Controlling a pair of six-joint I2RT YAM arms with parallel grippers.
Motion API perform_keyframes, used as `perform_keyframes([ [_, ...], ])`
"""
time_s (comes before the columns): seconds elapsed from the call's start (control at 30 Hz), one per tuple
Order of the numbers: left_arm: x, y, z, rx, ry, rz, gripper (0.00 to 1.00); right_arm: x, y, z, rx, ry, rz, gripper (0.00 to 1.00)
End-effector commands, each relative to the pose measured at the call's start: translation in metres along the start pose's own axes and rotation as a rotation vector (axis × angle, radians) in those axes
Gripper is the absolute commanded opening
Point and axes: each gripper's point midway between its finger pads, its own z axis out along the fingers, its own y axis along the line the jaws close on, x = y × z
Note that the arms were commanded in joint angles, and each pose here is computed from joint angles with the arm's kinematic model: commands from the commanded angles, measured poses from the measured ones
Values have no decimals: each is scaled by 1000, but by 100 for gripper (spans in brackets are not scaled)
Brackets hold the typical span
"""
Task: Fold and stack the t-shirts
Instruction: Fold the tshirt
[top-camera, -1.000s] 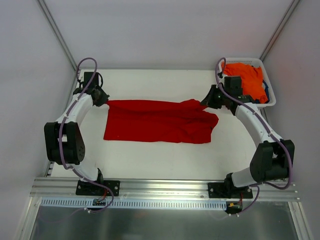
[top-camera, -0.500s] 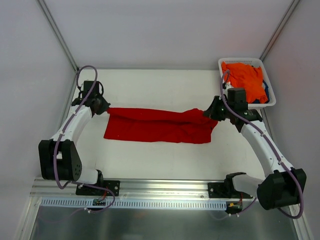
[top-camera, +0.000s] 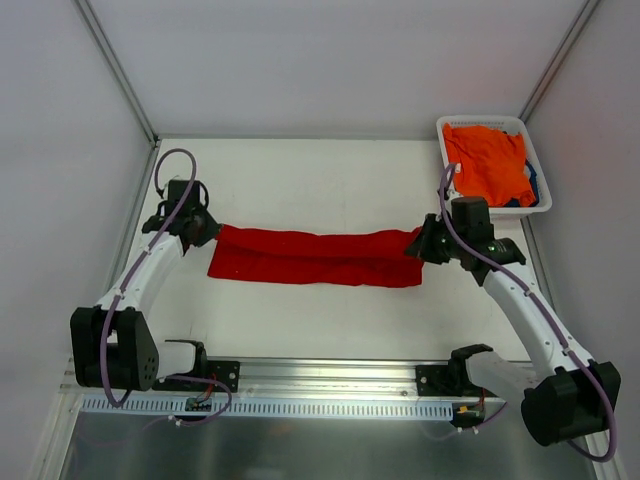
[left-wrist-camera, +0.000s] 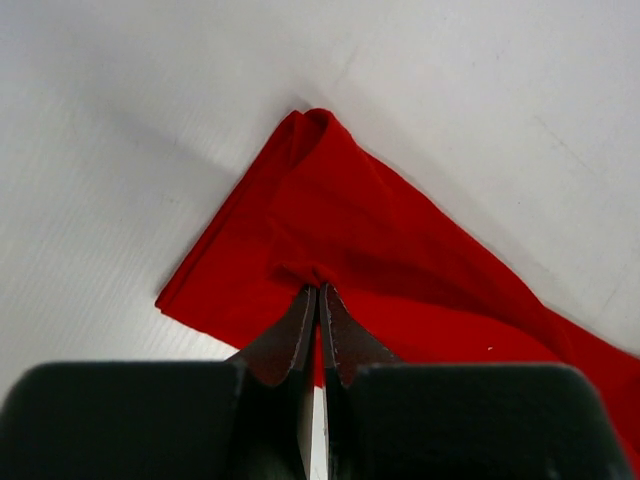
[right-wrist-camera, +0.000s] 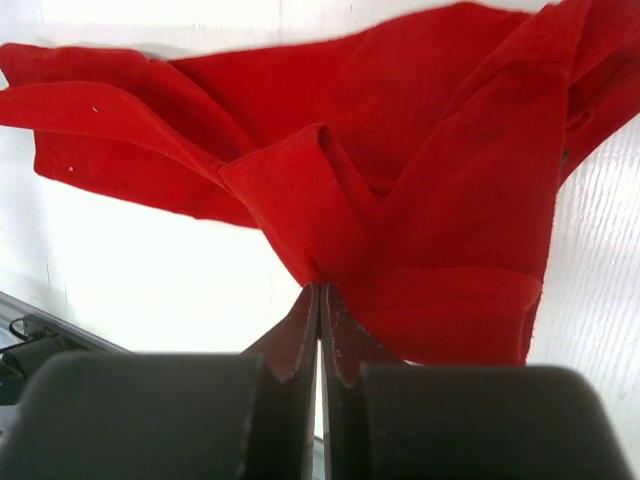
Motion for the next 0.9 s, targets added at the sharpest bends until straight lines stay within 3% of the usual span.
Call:
perform_keyframes([
  [0.0, 7, 7, -10, -9, -9, -16, 0, 9, 3, -7, 5, 2, 19, 0],
  [0.37, 27, 27, -12, -55, 7, -14, 0, 40, -3, -3, 35, 49, 38, 0],
  [0.87, 58, 66, 4, -204, 64, -48, 0, 72, -45, 7, 211, 82, 122, 0],
])
